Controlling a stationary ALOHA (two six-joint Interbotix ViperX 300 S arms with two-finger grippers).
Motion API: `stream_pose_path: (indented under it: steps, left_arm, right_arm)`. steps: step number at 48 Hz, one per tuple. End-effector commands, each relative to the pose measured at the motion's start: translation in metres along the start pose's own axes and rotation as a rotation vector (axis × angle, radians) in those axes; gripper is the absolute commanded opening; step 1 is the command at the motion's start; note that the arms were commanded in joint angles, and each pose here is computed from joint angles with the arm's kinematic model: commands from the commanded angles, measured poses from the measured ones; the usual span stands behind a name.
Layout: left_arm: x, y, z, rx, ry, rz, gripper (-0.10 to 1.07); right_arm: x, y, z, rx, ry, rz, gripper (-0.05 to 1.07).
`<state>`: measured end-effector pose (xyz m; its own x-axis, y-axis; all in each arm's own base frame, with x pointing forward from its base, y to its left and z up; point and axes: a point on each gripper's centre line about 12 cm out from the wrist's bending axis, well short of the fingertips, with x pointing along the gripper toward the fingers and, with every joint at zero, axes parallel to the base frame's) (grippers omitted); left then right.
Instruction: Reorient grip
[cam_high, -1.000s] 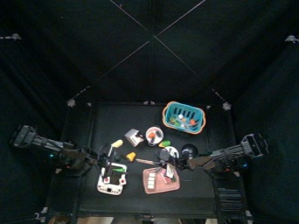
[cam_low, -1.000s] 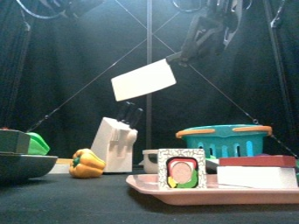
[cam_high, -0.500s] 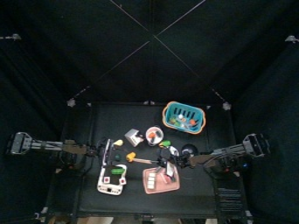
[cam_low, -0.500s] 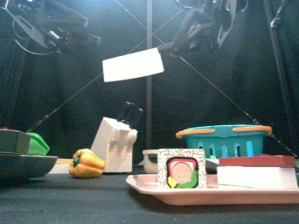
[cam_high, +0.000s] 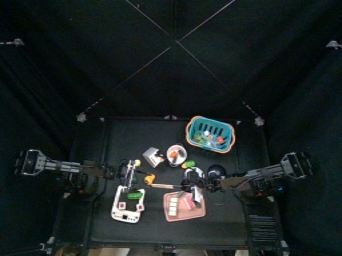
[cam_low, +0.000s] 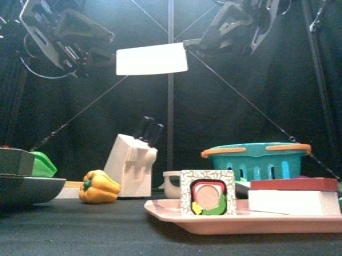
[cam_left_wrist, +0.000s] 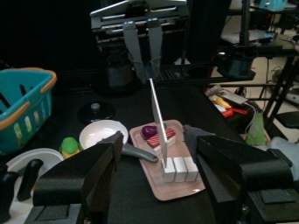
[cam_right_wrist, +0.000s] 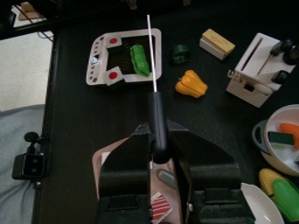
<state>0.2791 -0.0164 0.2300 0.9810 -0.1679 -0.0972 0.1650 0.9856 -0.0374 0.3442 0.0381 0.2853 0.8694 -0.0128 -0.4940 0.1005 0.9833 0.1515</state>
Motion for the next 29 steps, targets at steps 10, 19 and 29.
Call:
stream_pose_path:
  steps: [10, 19, 29]
  left_arm:
    - [0.018, -0.001, -0.003, -0.011, 0.012, -0.017, 0.82]
    - [0.023, -0.001, -0.001, -0.010, 0.008, -0.020, 0.71]
    - [0.023, -0.002, 0.000, -0.006, 0.005, -0.022, 0.61]
  right_arm:
    - [-0.009, 0.001, 0.010, 0.005, -0.041, 0.013, 0.39]
    - [-0.009, 0.000, 0.008, 0.006, -0.037, 0.012, 0.39]
    - [-0.009, 0.000, 0.007, 0.006, -0.034, 0.011, 0.39]
